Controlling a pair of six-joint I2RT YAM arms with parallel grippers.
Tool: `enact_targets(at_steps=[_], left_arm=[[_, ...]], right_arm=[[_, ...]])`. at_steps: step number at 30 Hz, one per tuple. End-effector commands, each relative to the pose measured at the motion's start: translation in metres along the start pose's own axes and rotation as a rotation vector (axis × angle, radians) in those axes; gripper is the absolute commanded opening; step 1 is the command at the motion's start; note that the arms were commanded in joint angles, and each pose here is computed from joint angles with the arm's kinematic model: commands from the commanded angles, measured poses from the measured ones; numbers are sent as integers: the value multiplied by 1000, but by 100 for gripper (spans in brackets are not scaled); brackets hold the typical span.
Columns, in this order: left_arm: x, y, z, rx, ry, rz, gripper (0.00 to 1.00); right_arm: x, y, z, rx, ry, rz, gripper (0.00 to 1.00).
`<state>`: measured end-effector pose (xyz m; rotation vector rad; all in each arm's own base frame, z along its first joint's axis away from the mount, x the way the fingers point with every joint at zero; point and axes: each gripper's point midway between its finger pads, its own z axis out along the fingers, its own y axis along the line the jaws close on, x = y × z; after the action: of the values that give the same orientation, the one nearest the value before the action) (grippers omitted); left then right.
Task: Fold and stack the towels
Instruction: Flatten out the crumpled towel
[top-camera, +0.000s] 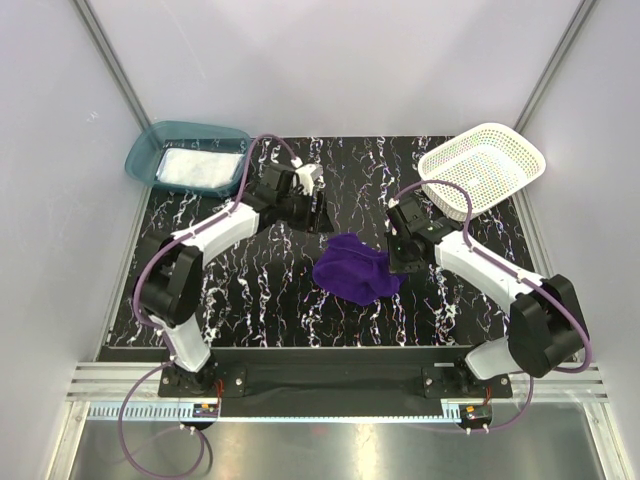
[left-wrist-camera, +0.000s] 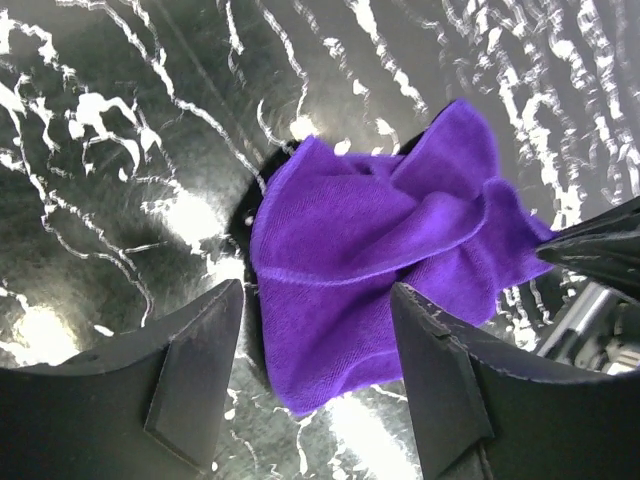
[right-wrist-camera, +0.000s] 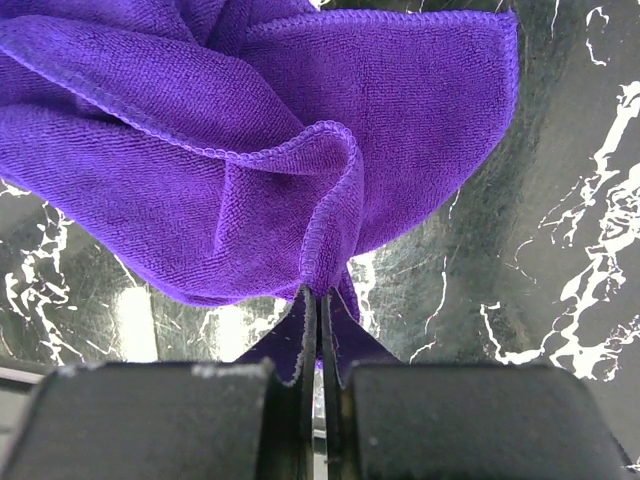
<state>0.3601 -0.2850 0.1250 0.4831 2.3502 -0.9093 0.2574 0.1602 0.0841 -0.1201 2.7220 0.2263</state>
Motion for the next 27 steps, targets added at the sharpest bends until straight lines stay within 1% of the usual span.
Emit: enact_targets(at_steps=[1,3,5,6,7,9,13,15,17,19,20,22,23,24,25,26,27], left_arm=[[16,18,8,-56,31,13,66],[28,23,13,-84,77,-92,65],[37,12,17,-25,87,-178,65],[38,4,18,15,87,-196,65],[34,1,21,29,63,-196,66],[35,0,23,42,58,-211,66],[43,10,32,-14,105,-317,67],[39,6,34,2,80,-374,68],[34,4,34,12,58,-381,68],[23,5,32,4,32,-299,66],[20,13,29,-22,23,-170,66],[6,33,14,-150,-22,-9,62],[2,41,8,-179,-30,135,61],[-11,37,-3,-166,-75,223,62],[-14,34,-8,-136,-88,290,63],[-8,36,-11,-100,-76,450,64],[-13,28,-13,-45,-106,535,64]], right_arm=[[-14,5,0,-17,-66,23,0],[-11,2,5,-9,-54,20,0],[-11,3,7,-15,-57,17,0],[-10,2,8,-15,-55,18,0],[-10,3,8,-18,-55,18,0],[-10,2,8,-17,-57,15,0],[-11,0,7,-10,-63,15,0],[-12,1,6,-15,-71,16,0],[-12,2,6,-22,-70,17,0],[-14,3,5,-26,-73,20,0],[-13,3,4,-24,-72,16,0],[-17,3,0,-27,-83,13,0],[-18,3,-2,-25,-87,13,0],[-18,3,-3,-27,-90,9,0],[-20,4,-4,-29,-95,8,0],[-21,4,-5,-31,-99,6,0],[-22,5,-6,-35,-104,5,0]])
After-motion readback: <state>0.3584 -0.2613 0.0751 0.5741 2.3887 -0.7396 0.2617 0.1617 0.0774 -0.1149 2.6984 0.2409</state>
